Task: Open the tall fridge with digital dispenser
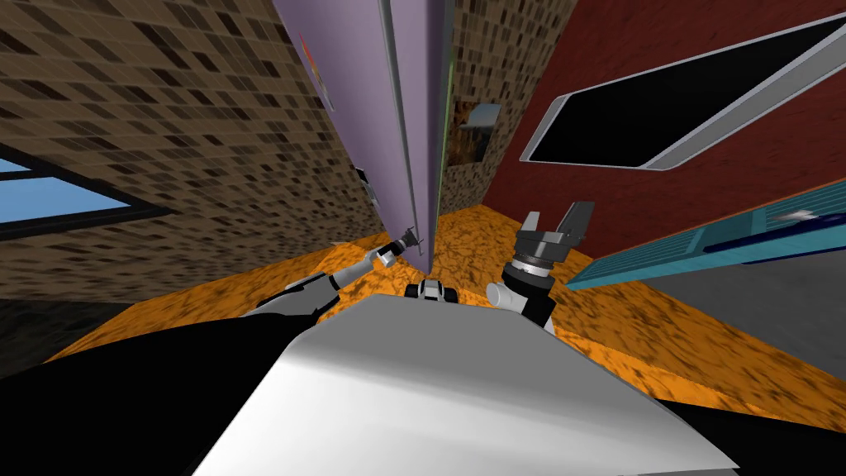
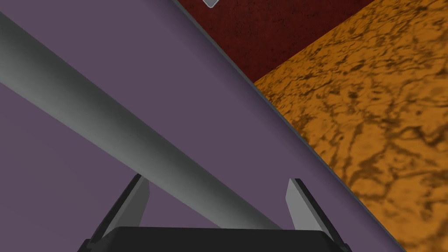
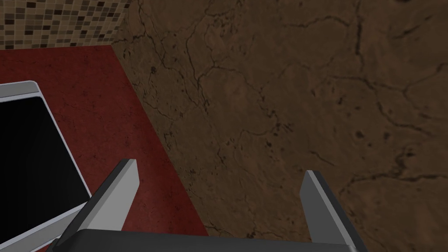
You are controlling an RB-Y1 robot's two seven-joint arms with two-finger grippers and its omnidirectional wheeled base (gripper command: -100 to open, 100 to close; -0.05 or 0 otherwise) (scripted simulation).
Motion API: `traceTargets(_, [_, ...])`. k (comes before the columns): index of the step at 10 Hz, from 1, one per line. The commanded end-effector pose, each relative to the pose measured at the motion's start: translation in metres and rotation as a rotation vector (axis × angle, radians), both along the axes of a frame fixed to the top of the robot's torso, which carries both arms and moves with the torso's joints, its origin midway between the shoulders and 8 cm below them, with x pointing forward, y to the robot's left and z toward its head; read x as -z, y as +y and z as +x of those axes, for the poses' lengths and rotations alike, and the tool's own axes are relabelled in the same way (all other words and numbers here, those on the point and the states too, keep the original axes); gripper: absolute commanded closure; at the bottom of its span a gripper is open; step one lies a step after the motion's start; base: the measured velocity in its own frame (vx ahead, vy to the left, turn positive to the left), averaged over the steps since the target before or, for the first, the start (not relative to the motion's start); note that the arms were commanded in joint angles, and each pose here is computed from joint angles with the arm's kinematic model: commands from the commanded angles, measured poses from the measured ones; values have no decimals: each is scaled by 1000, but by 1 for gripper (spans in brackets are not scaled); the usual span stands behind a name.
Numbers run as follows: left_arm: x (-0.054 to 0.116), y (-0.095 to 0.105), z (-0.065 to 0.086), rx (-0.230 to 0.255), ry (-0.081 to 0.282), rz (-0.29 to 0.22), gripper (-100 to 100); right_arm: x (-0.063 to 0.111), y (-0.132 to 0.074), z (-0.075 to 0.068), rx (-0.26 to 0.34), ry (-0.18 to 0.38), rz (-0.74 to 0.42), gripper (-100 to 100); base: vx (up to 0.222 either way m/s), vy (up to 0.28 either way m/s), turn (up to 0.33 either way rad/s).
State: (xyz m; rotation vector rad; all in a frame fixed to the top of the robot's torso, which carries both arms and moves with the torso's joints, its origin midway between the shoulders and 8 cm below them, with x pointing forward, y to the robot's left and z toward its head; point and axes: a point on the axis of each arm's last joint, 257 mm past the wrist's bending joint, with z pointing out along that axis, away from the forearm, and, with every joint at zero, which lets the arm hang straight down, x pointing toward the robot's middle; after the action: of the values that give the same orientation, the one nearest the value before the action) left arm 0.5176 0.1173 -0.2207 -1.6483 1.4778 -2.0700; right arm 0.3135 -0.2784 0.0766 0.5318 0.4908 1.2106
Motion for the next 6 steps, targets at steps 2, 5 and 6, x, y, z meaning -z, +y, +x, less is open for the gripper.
traceTargets(2, [-12, -11, 24, -50, -24, 12, -100, 0, 0, 0, 0, 0, 0, 0, -20, 23, -67])
traceTargets(5, [-21, -24, 38, -77, -38, 7, -100, 0, 0, 0, 0, 0, 0, 0, -25, 56, -72])
traceTargets(6, [-26, -31, 40, -82, -48, 0, -100, 0, 0, 0, 0, 0, 0, 0, -47, 93, -97])
